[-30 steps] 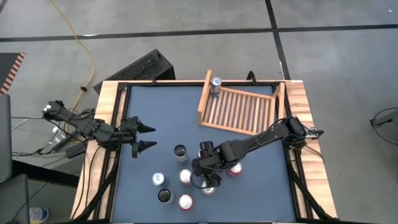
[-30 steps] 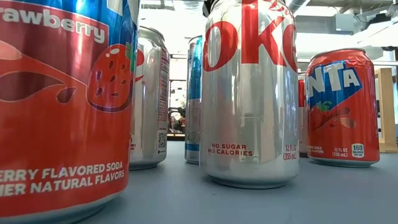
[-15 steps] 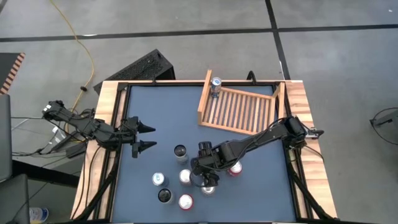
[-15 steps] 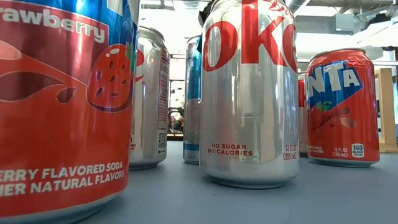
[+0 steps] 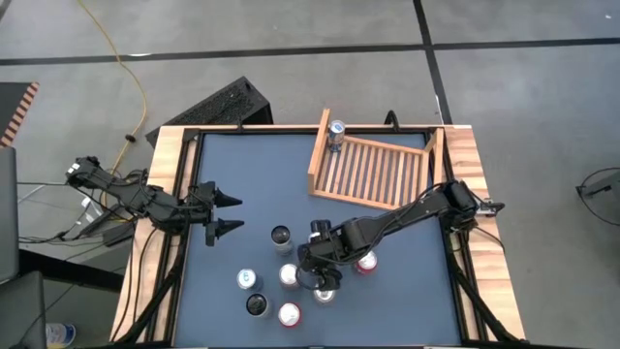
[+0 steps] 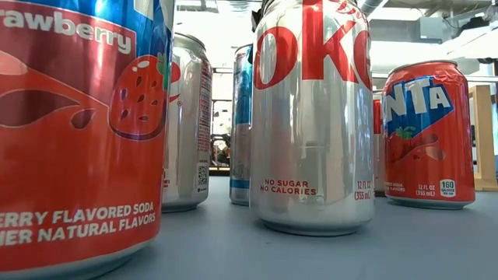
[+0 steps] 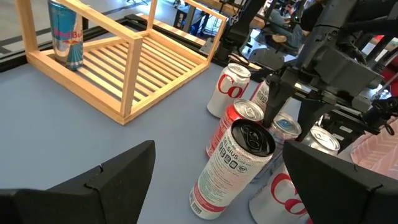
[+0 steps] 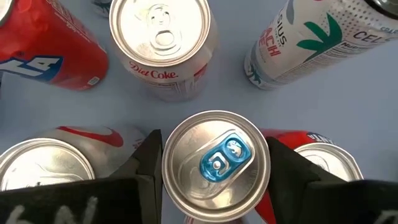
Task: Place canned beverage on shelf
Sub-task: Put the right blue soda can aligned with the other blue soda can on the shelf
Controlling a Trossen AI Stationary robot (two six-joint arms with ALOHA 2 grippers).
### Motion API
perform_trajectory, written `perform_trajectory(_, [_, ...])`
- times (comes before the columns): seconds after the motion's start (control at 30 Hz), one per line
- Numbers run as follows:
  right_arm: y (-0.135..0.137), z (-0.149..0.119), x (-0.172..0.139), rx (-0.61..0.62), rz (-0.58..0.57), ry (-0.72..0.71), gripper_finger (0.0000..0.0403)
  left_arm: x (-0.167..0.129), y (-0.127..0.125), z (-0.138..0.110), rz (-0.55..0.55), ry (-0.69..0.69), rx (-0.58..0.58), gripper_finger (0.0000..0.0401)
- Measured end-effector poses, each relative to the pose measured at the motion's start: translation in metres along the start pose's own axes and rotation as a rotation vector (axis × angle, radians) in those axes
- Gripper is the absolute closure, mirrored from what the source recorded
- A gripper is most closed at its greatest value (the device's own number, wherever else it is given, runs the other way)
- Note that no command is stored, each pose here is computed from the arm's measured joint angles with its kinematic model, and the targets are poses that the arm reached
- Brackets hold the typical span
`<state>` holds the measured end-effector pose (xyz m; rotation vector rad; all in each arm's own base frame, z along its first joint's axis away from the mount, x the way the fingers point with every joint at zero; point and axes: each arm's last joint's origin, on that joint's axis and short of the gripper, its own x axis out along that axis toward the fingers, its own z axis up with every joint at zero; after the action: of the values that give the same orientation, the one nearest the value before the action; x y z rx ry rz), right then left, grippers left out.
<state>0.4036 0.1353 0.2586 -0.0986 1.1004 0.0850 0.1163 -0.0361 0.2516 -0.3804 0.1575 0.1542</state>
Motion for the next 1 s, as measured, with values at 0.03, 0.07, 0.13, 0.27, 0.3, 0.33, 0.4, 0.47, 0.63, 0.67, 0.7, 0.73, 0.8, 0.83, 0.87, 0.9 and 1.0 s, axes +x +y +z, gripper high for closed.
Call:
perform_trajectory(0.03, [0.0, 0.0, -0.002, 0.0, 0.004, 0.005, 0.0226, 0.0, 0.0, 0.0, 0.0, 0.0, 0.0, 0.006])
perform_trajectory(0.07, [0.0, 0.0, -0.005, -0.001, 0.007, 0.01, 0.0226, 0.0, 0.0, 0.0, 0.0, 0.0, 0.0, 0.006])
perform_trajectory(0.13, [-0.002, 0.004, -0.015, -0.001, 0.009, 0.005, 0.0226, 0.0, 0.0, 0.0, 0.002, -0.001, 0.0, 0.006])
perform_trajectory(0.27, [-0.008, 0.016, -0.043, -0.029, 0.009, -0.041, 0.0226, 0.0, 0.0, 0.0, 0.005, -0.002, 0.0, 0.006])
perform_trajectory(0.3, [-0.009, 0.019, -0.048, -0.045, 0.011, -0.048, 0.0226, 0.0, 0.0, 0.0, 0.004, -0.002, 0.0, 0.006])
perform_trajectory(0.33, [-0.009, 0.021, -0.054, -0.064, 0.015, -0.057, 0.0226, 0.0, 0.0, 0.0, 0.005, -0.002, 0.0, 0.006])
perform_trajectory(0.4, [-0.013, 0.026, -0.068, -0.091, 0.009, -0.07, 0.0226, 0.0, 0.0, 0.0, 0.005, -0.002, 0.001, 0.006])
perform_trajectory(0.47, [-0.02, 0.029, -0.086, -0.092, -0.015, -0.065, 0.0226, 0.0, 0.0, 0.0, 0.007, 0.001, 0.003, 0.006])
perform_trajectory(0.63, [-0.048, 0.033, -0.133, -0.08, -0.068, -0.065, 0.0226, 0.0, 0.001, -0.002, 0.016, 0.012, 0.011, 0.006])
perform_trajectory(0.67, [-0.055, 0.032, -0.142, -0.082, -0.087, -0.065, 0.0226, 0.0, 0.001, -0.002, 0.017, 0.013, 0.011, 0.006])
perform_trajectory(0.7, [-0.062, 0.033, -0.149, -0.079, -0.101, -0.073, 0.0226, 0.0, 0.001, -0.002, 0.016, 0.012, 0.011, 0.006])
perform_trajectory(0.73, [-0.069, 0.031, -0.157, -0.066, -0.119, -0.096, 0.0226, 0.0, 0.001, -0.002, 0.016, 0.013, 0.011, 0.006])
perform_trajectory(0.8, [-0.087, 0.023, -0.172, -0.02, -0.161, -0.119, 0.0226, 0.0, 0.001, -0.002, 0.017, 0.013, 0.011, 0.006])
perform_trajectory(0.83, [-0.097, 0.02, -0.176, 0.014, -0.173, -0.122, 0.0226, 0.0, 0.001, -0.002, 0.018, 0.013, 0.011, 0.006])
perform_trajectory(0.87, [-0.107, 0.016, -0.181, 0.048, -0.182, -0.12, 0.0226, 0.0, 0.001, -0.002, 0.021, 0.013, 0.012, 0.006])
perform_trajectory(0.9, [-0.115, 0.013, -0.186, 0.075, -0.199, -0.123, 0.0226, 0.0, 0.001, -0.002, 0.021, 0.013, 0.012, 0.006])
perform_trajectory(1.0, [-0.14, 0.009, -0.188, 0.14, -0.265, -0.107, 0.0226, 0.0, 0.002, -0.002, 0.028, 0.012, 0.014, 0.006])
